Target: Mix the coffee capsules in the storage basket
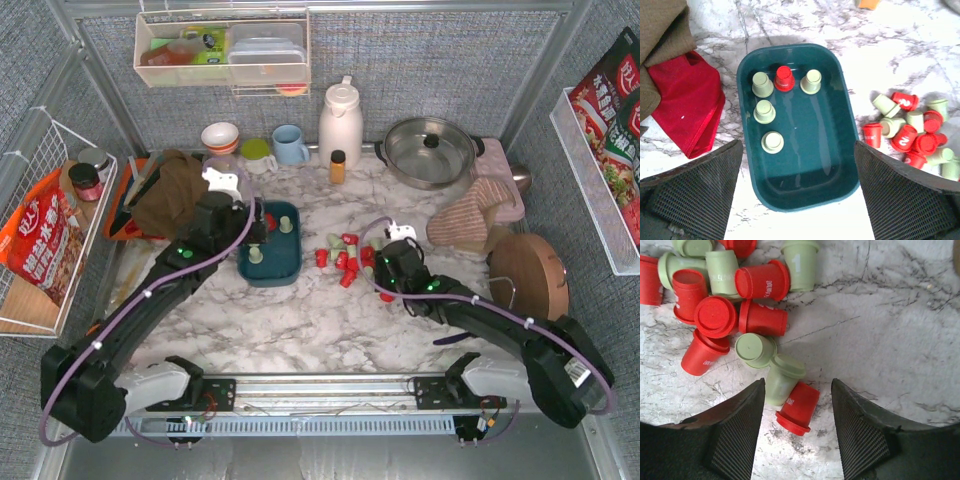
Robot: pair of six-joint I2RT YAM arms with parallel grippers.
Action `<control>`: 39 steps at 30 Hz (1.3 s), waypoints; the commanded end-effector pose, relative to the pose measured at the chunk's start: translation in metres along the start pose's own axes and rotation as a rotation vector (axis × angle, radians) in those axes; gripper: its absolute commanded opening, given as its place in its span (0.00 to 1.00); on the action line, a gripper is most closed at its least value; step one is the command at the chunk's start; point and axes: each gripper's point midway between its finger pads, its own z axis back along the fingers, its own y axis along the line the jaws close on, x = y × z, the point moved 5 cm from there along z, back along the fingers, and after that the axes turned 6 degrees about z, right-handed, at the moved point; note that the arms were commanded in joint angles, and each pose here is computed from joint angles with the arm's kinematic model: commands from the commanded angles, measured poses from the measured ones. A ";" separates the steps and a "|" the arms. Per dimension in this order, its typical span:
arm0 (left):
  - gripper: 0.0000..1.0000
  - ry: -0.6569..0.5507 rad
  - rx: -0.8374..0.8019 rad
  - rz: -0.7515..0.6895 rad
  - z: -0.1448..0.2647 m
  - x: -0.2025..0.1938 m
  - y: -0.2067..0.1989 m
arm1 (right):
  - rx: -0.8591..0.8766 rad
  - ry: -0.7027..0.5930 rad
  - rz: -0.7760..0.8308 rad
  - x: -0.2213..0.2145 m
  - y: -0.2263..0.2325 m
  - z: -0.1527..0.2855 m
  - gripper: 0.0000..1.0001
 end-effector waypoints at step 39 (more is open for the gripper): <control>0.99 -0.092 -0.081 -0.055 0.060 0.010 0.007 | 0.191 0.116 0.517 0.048 0.011 0.005 0.56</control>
